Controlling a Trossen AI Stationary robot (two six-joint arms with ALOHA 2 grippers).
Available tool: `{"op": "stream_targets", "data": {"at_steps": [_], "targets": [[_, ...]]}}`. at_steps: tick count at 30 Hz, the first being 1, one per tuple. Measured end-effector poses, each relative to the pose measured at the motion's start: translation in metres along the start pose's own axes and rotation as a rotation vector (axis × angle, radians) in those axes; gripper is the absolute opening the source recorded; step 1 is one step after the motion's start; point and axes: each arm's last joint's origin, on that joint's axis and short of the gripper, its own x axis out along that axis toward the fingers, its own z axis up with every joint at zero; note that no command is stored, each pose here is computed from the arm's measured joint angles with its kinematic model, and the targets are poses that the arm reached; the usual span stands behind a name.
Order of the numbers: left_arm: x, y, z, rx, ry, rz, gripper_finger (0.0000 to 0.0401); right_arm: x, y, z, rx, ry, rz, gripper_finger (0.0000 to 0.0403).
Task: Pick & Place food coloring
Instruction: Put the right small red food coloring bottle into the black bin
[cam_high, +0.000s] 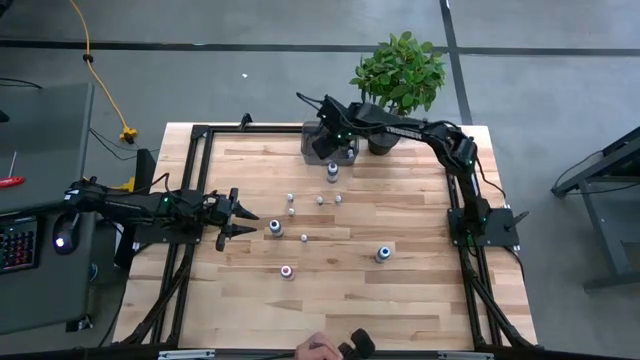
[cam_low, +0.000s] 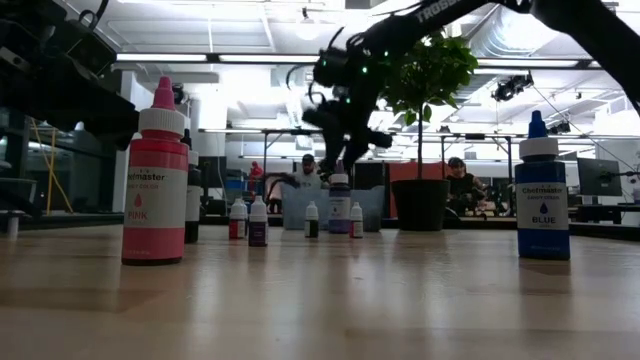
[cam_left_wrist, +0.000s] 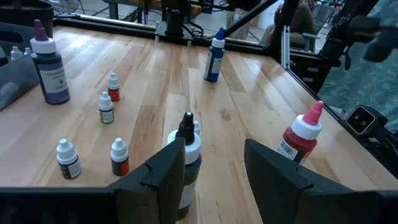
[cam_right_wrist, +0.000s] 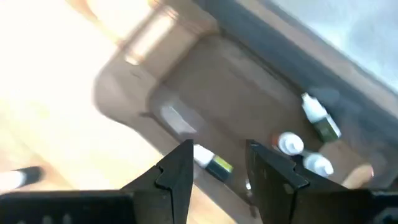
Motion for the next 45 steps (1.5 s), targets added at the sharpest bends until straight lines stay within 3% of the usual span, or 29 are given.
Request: {"op": "stream_targets", "data": {"at_steps": [6, 12, 16, 27, 36, 45], "targets": [[0.000, 0.000, 0.000, 0.000, 0.000, 0.000, 0.0163, -0.027, 0.018, 0.002, -0.081, -0.074, 0.108, 0.0136], [0.000, 0.000, 0.000, 0.000, 0.000, 0.000, 0.0163, -0.050, 0.036, -0.009, -0.134, -0.054, 0.188, 0.0136], [0.000, 0.000, 0.000, 0.000, 0.000, 0.000, 0.0163, -0.063, 0.052, -0.026, -0.177, 0.029, 0.221, 0.0136], [0.000, 0.000, 0.000, 0.000, 0.000, 0.000, 0.0163, -0.090, 0.070, -0.083, -0.287, 0.371, 0.094, 0.0136], [0.000, 0.000, 0.000, 0.000, 0.000, -0.001, 0.0163, -0.060, 0.073, -0.116, -0.312, 0.394, 0.115, 0.0136], [0.000, 0.000, 0.000, 0.000, 0.000, 0.000, 0.0163, -0.036, 0.059, -0.153, -0.320, 0.174, 0.212, 0.0136]]}}
